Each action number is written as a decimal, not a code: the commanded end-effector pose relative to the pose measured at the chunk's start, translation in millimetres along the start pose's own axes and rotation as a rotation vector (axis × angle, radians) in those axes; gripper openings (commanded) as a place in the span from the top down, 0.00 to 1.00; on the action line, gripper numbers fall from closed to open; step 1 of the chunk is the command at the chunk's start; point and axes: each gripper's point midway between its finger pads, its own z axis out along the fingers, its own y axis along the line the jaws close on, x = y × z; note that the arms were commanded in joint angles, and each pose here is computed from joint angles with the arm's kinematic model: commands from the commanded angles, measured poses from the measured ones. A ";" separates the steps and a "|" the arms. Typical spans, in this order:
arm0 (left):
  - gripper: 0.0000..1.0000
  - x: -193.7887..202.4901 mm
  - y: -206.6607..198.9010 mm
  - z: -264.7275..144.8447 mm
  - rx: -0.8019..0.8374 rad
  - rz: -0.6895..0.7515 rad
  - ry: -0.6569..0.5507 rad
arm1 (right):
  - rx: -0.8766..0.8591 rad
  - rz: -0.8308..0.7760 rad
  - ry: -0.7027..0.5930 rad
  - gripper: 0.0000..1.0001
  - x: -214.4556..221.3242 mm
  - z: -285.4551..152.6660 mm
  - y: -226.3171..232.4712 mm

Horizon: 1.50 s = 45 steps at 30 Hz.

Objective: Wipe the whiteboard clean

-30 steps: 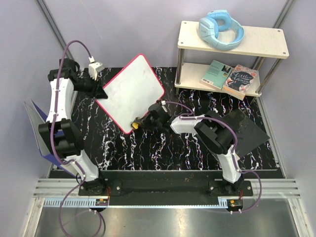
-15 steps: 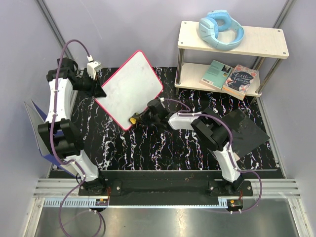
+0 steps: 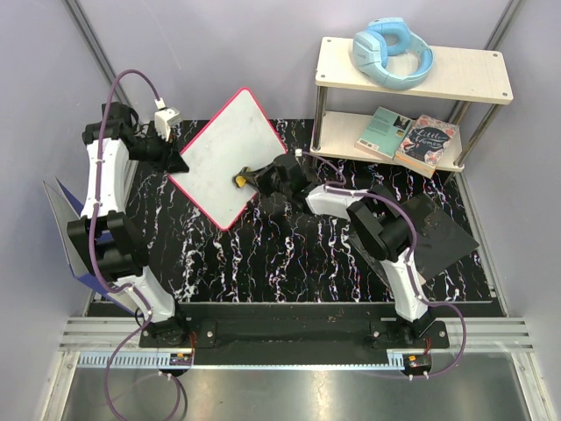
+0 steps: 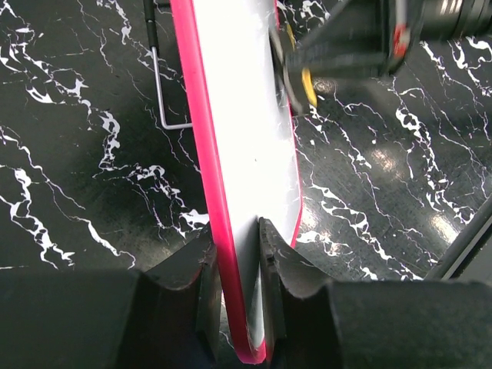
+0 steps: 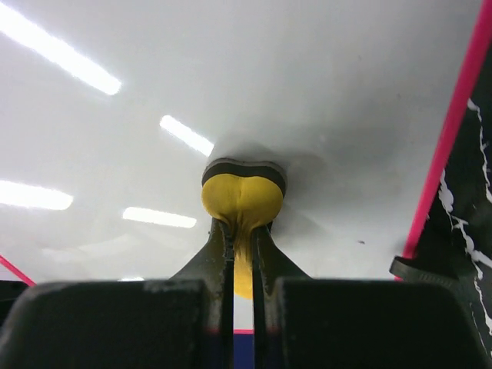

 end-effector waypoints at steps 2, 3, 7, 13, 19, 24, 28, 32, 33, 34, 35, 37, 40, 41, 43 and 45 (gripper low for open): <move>1.00 -1.0 6.0 0.2 -0.015 0.063 0.027 | -0.090 -0.043 -0.025 1.00 -9.6 2.7 28.0; 1.00 -0.9 6.4 0.7 -0.015 0.060 0.027 | -0.066 -0.042 -0.019 1.00 -8.1 3.1 15.3; 1.00 -1.2 8.1 2.3 -0.008 0.043 0.022 | -0.039 -0.040 -0.021 1.00 -7.9 -5.8 -3.9; 1.00 -5.3 8.6 3.9 0.000 0.029 0.007 | -0.026 -0.163 -0.077 1.00 -23.3 -35.5 5.2; 1.00 -11.3 15.8 5.2 -0.013 0.003 -0.024 | -0.018 -0.350 -0.233 1.00 -60.4 -99.5 41.2; 1.00 -22.1 21.9 5.2 -0.031 -0.023 -0.069 | 0.071 -0.519 -0.341 1.00 -80.4 -156.4 48.7; 1.00 -31.5 24.4 6.3 -0.033 -0.039 -0.106 | 0.229 -0.630 -0.358 1.00 -91.1 -181.4 11.6; 1.00 -42.1 19.2 6.5 0.009 -0.032 -0.148 | 0.282 -0.638 -0.302 1.00 -83.3 -190.7 -24.0; 1.00 -43.6 18.6 6.2 0.014 -0.023 -0.154 | 0.291 -0.638 -0.290 1.00 -81.5 -190.5 -30.3; 1.00 -45.1 17.5 6.0 0.017 -0.012 -0.158 | 0.290 -0.635 -0.266 1.00 -77.3 -189.2 -35.3; 1.00 -45.6 17.5 5.8 0.022 -0.001 -0.162 | 0.303 -0.631 -0.253 1.00 -75.5 -189.2 -44.8; 1.00 -46.8 20.9 6.9 0.018 -0.001 -0.161 | 0.312 -0.630 -0.227 1.00 -71.2 -184.6 -55.6; 1.00 -46.0 26.5 11.4 0.021 -0.020 -0.156 | 0.355 -0.640 -0.190 1.00 -68.0 -177.9 -75.7; 1.00 -46.6 28.3 11.5 0.020 -0.023 -0.157 | 0.360 -0.640 -0.185 1.00 -68.2 -174.8 -77.7; 1.00 -42.9 32.2 17.9 0.030 -0.047 -0.148 | 0.383 -0.641 -0.150 1.00 -64.4 -167.1 -90.1; 1.00 -39.7 37.4 24.2 0.038 -0.068 -0.142 | 0.402 -0.623 -0.115 1.00 -60.2 -160.0 -101.6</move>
